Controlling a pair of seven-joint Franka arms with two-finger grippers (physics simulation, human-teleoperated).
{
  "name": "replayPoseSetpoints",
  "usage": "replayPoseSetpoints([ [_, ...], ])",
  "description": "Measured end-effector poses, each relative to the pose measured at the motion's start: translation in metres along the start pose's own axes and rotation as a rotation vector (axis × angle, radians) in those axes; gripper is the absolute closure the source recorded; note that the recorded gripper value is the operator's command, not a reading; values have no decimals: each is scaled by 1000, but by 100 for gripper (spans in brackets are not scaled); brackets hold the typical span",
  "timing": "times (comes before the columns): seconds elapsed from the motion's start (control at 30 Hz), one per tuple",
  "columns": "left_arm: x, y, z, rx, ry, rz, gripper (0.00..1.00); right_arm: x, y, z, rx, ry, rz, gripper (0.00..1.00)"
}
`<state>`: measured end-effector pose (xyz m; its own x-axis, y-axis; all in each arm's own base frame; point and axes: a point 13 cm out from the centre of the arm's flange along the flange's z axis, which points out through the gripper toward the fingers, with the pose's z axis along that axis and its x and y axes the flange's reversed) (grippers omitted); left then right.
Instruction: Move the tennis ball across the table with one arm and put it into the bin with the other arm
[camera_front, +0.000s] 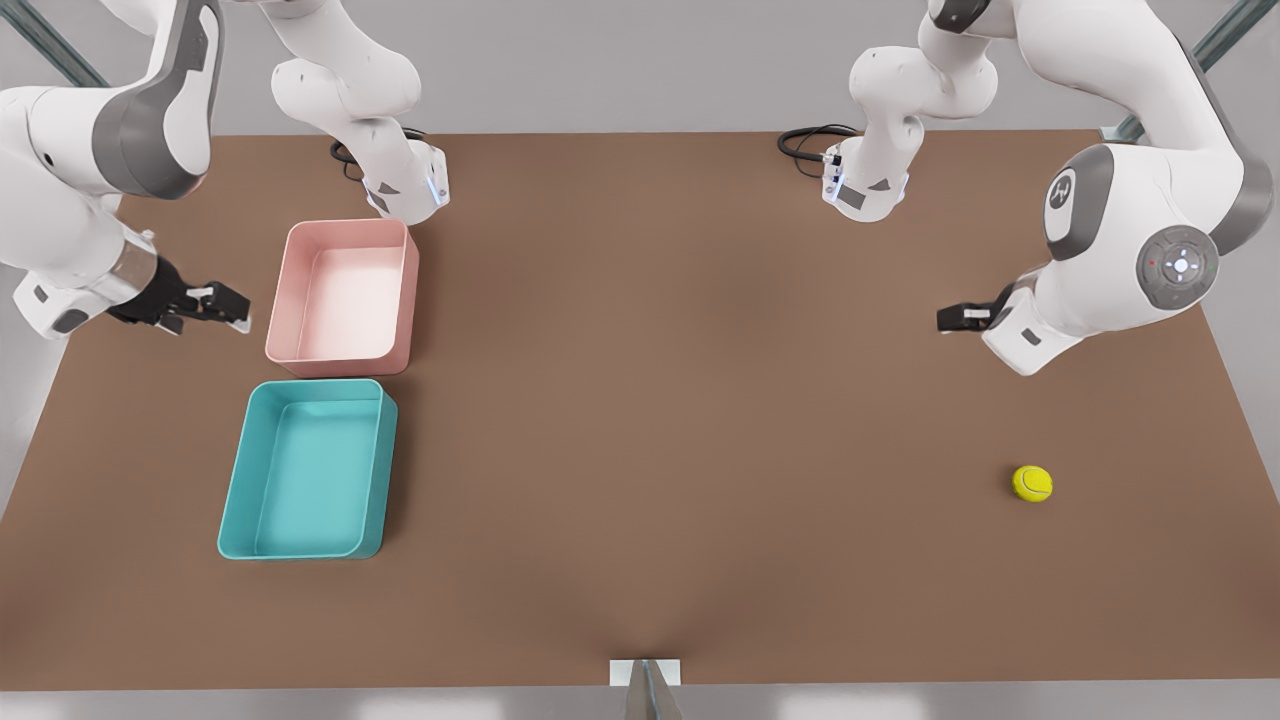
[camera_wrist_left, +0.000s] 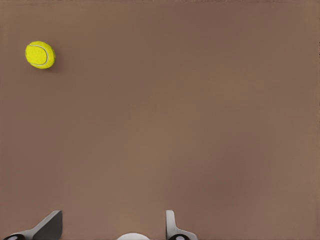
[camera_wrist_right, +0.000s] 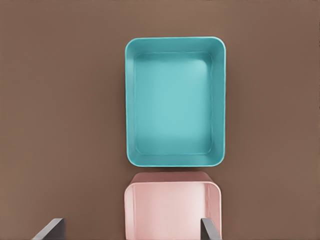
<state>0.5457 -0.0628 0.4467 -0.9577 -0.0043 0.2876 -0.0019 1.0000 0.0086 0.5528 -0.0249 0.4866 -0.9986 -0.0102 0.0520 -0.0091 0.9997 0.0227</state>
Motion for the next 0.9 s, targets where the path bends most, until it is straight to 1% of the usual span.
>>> replayPoseSetpoints([
  [0.07,-3,0,0,3,-10,-3,0,-3,-2,0,2,-9,-2,0],
  [0.1,-6,1,3,2,-7,-4,15,-4,-2,1,2,-12,-4,0],
  [0.13,-14,7,14,0,10,-10,78,-5,-3,2,3,-14,-5,0],
  [0.17,-36,26,32,0,34,-34,79,-6,-3,3,3,-15,-7,0],
  [0.23,-92,109,79,19,72,-106,79,-9,-3,8,5,-11,-11,0],
  [0.27,-109,152,106,34,83,-123,79,-10,-2,10,5,-10,-14,0],
  [0.37,-145,253,196,79,82,-52,79,-11,1,17,6,-9,-24,0],
  [0.5,-165,324,260,98,11,208,79,-13,4,20,7,-11,-35,0],
  [0.6,-181,346,292,77,-45,478,79,-14,4,24,8,-9,-39,0],
  [0.73,-209,350,305,-4,-120,809,79,-14,1,27,11,-8,-39,0],
  [0.83,-222,345,312,-93,-109,1029,79,-15,-1,29,12,-7,-38,0],
  [0.9,-224,343,321,-126,-87,1133,79,-15,-2,30,13,-6,-38,0],
])
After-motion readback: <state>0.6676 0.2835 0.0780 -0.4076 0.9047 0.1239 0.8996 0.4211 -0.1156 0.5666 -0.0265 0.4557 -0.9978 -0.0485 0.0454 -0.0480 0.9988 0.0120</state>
